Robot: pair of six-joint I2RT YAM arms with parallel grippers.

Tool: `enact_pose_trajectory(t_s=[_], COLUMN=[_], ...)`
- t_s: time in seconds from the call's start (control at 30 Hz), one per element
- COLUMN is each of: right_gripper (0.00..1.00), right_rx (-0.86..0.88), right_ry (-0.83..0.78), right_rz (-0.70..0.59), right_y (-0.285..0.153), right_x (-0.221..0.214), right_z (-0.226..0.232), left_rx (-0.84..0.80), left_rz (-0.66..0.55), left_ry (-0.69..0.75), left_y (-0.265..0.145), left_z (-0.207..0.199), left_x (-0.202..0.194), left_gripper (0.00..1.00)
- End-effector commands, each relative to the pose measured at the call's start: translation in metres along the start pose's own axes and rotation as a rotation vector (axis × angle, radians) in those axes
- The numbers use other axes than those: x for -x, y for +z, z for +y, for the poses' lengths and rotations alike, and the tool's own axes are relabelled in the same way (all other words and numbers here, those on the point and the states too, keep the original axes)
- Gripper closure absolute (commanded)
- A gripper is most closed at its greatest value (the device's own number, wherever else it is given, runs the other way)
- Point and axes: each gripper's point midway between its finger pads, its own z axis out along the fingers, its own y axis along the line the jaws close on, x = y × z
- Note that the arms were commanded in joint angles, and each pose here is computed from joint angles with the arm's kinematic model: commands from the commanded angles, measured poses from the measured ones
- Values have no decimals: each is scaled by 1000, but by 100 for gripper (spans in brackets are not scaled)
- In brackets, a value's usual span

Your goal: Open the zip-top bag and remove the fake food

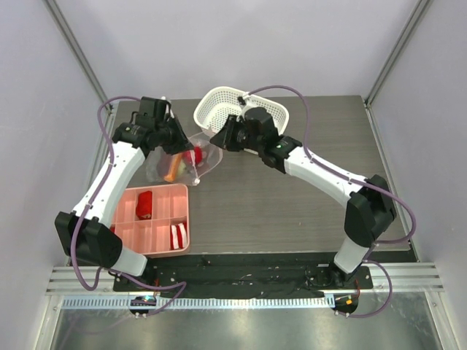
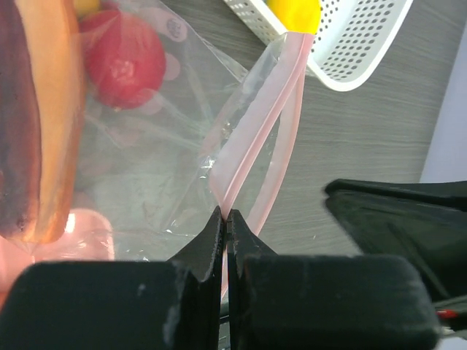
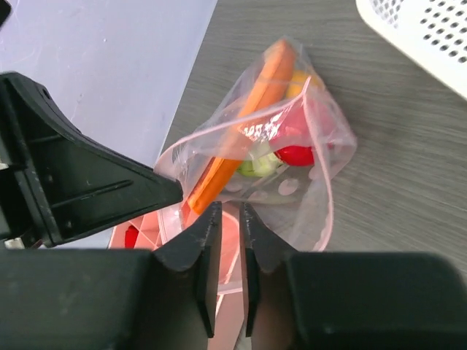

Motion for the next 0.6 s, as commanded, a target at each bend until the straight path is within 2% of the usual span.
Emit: enact_pose_trajectory(t_s=[0.0, 0.33, 0.57], right_gripper=[83, 85, 73], right_rx=[105, 95, 87], right_ry=[49, 107, 110], right_rz=[5, 76, 110], right_y=[13, 57, 76], right_x=[-4, -31, -44], right_z=[30, 26, 24], left_rx=[-119, -169, -163], left_rz=[-84, -100, -88], left_ry=[-32, -44, -13], left_y=[-17, -24, -27], left_z=[-30, -47, -42], left_x=[22, 28, 21], left_gripper=[100, 100, 100])
